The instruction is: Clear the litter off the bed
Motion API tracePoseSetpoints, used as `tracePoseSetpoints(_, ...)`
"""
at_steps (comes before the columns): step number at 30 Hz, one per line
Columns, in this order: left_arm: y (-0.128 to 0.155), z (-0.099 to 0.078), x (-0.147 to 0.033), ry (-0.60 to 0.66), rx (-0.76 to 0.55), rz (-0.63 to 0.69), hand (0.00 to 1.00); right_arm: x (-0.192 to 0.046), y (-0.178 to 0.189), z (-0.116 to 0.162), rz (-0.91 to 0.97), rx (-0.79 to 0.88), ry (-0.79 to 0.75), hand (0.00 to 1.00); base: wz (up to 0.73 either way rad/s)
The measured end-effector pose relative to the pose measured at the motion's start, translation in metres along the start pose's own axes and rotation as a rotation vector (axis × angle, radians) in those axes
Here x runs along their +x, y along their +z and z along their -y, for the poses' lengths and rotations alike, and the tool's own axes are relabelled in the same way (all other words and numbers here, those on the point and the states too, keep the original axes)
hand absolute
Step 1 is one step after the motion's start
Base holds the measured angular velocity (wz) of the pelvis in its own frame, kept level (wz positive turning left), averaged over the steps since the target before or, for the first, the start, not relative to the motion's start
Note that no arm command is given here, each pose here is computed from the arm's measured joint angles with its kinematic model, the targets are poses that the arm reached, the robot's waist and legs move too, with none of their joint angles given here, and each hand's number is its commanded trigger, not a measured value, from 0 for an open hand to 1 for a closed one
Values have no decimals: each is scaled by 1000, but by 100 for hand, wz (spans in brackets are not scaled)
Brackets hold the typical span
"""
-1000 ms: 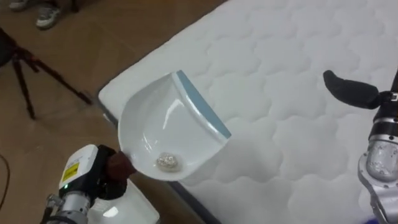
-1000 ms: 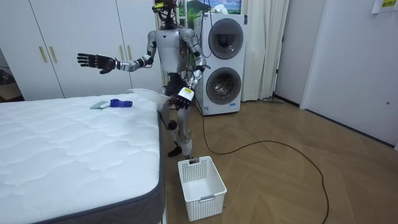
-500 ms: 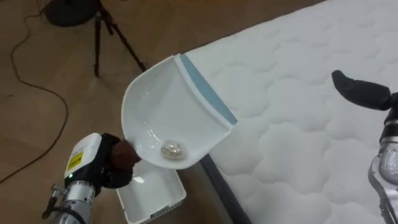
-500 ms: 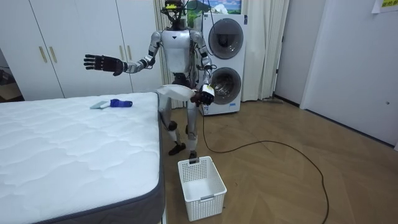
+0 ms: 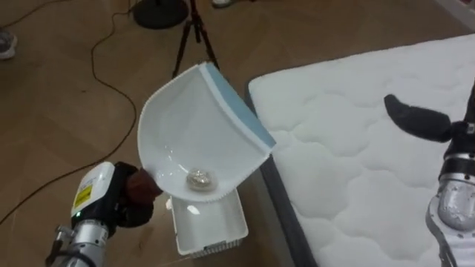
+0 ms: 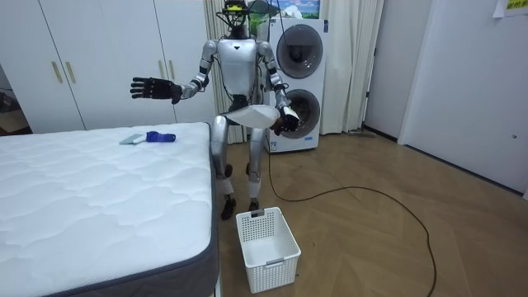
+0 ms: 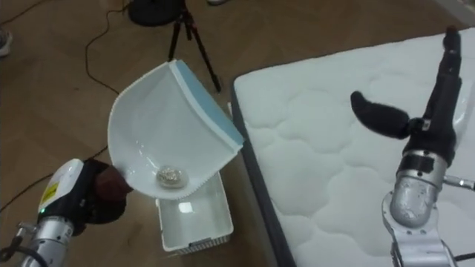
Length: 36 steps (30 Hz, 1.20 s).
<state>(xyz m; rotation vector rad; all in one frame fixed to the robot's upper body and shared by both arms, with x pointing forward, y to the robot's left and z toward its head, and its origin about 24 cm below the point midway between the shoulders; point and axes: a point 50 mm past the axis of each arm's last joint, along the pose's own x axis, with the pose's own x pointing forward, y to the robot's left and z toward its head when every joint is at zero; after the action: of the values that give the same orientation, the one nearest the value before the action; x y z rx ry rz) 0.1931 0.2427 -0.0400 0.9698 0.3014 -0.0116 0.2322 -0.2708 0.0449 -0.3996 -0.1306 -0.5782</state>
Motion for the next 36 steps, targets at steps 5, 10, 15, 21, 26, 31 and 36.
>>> tracePoseSetpoints(5,5,-3,12,-28,-4,22,100,-1,-7,3,-29,-3,-64,0,103)
tracePoseSetpoints(10,-2,0,14,-76,4,-5,100,-3,-11,0,-36,-10,-5,0,49)
tracePoseSetpoints(15,-11,3,13,-97,-7,-48,100,-4,-12,-6,-42,-8,58,0,5)
tracePoseSetpoints(21,-19,-5,21,-104,42,-76,100,-11,-27,-24,-100,-49,167,0,1)
tracePoseSetpoints(26,-26,-14,31,-124,107,-104,100,-12,-40,-30,-139,-118,220,0,6)
tracePoseSetpoints(31,-24,-37,49,-155,222,-93,100,-14,-41,-34,-145,-127,264,0,16)
tracePoseSetpoints(36,-31,-56,55,-171,325,-129,100,-14,-42,-37,-114,-209,319,0,3)
